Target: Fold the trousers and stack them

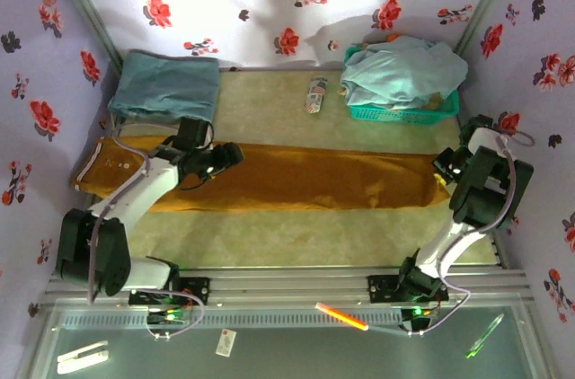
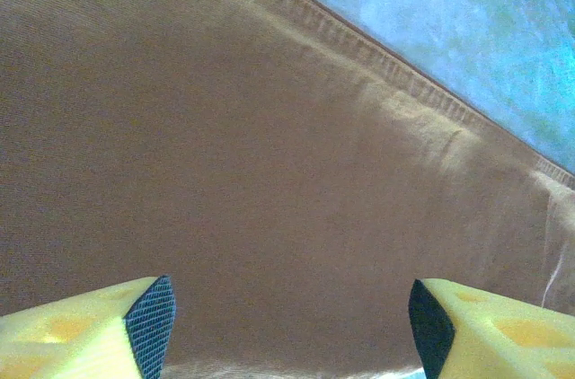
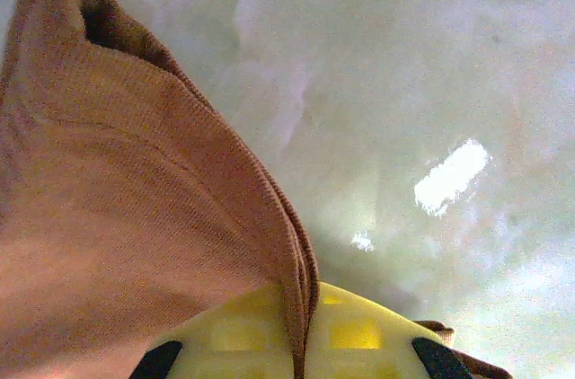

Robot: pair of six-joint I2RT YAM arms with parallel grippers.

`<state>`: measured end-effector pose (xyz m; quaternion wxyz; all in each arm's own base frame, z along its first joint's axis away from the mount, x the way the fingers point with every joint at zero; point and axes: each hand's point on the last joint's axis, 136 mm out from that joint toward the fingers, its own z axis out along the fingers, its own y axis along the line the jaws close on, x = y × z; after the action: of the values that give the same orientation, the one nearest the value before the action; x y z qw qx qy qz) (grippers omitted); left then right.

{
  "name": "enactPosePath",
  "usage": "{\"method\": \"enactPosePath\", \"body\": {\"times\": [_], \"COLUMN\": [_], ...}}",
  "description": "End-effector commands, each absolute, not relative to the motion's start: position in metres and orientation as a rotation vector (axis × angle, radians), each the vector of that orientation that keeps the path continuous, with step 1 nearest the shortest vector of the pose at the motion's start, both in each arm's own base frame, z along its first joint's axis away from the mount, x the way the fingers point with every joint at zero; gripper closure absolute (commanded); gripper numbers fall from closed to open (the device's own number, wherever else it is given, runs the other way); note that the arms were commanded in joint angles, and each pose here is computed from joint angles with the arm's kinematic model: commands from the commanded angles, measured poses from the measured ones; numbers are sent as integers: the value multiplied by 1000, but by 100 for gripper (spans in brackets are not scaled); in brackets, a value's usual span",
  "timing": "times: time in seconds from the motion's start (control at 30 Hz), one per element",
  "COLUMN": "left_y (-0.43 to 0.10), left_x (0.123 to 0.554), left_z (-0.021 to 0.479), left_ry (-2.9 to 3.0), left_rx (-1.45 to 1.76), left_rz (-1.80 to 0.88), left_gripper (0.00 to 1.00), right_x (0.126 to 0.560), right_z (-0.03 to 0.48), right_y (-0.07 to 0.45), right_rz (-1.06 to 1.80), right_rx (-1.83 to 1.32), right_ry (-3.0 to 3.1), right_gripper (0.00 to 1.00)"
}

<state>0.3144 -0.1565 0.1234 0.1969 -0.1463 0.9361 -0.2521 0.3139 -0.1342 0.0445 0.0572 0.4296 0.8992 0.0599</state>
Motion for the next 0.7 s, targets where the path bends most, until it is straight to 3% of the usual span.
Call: {"method": "enactPosePath", "body": {"times": [0.0,0.33,0.67], "left_y": [-145,-110,-71], "left_x": [311,312,295], "left_z": [128,135,122], "left_ry": [2615,2584,2602], "left_rx": [-397,-528,-707], "left_rz": [-660,-597,-426], "left_gripper": [27,27,27], "right_x": [319,319,315], "right_z": [80,156,209], "right_y": [-118,-12,177], "right_rz": [274,351,477], "right_rx": [1297,912,445], "right_ry": [2601,2590,2571], "right_gripper": [100,100,100]}}
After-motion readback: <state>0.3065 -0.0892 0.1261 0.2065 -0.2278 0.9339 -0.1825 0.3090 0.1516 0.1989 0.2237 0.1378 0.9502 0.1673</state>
